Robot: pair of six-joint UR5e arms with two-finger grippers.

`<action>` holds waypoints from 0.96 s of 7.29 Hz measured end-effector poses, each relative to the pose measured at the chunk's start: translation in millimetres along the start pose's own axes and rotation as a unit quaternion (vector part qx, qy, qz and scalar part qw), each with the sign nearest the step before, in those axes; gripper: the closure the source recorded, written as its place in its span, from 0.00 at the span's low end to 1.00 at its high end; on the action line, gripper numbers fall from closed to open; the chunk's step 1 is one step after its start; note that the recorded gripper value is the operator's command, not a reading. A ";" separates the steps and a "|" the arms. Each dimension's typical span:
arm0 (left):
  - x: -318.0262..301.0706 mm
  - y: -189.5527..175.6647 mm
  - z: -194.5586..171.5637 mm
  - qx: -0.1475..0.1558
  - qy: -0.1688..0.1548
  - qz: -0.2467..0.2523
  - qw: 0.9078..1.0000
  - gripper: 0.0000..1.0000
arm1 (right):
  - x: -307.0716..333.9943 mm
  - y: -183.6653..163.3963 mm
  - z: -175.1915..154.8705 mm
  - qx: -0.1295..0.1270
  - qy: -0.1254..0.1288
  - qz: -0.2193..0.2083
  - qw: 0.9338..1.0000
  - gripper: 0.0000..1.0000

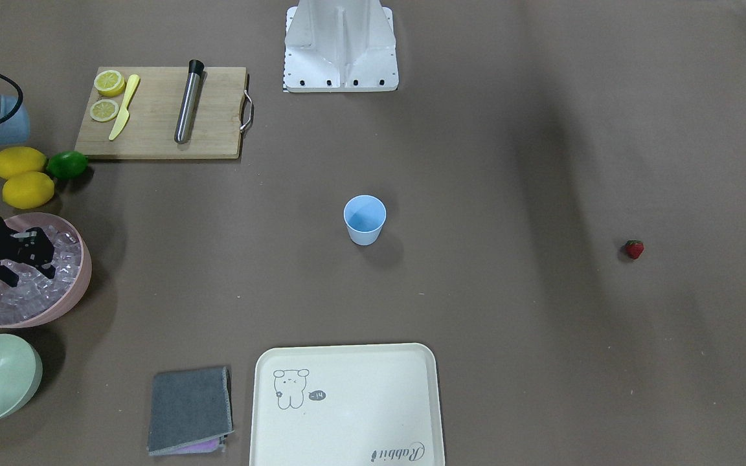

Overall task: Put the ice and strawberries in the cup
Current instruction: 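Close the right gripper on an ice cube and lift it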

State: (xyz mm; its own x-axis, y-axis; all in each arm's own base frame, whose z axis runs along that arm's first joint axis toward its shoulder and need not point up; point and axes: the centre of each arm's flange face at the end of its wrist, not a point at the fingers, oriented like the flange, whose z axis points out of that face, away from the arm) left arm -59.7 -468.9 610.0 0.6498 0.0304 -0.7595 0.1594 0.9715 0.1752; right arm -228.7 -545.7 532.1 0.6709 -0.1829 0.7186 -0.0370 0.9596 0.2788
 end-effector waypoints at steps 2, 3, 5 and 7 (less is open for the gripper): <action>0.1 0.1 -0.1 0.000 0.000 0.000 1.000 0.02 | 0.2 2.0 2.4 0.000 0.003 0.000 1.000 0.39; 0.3 0.1 -0.2 0.000 0.001 0.000 1.000 0.02 | 0.9 2.8 2.9 0.000 0.005 0.000 1.000 0.39; 0.0 0.3 0.2 0.000 0.002 -0.001 1.000 0.02 | 1.3 3.2 3.5 0.000 0.007 0.000 1.000 0.46; -0.4 0.4 0.8 -0.001 0.001 -0.001 1.000 0.02 | -0.2 2.0 5.6 0.002 0.009 -0.001 1.000 0.66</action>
State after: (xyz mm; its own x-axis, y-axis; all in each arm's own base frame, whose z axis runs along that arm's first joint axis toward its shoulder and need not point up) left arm -59.3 -468.8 610.9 0.6486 0.0297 -0.7606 0.1588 0.9720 0.1734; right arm -233.1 -544.9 536.1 0.6848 -0.1817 0.7058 -0.0373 0.9584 0.2829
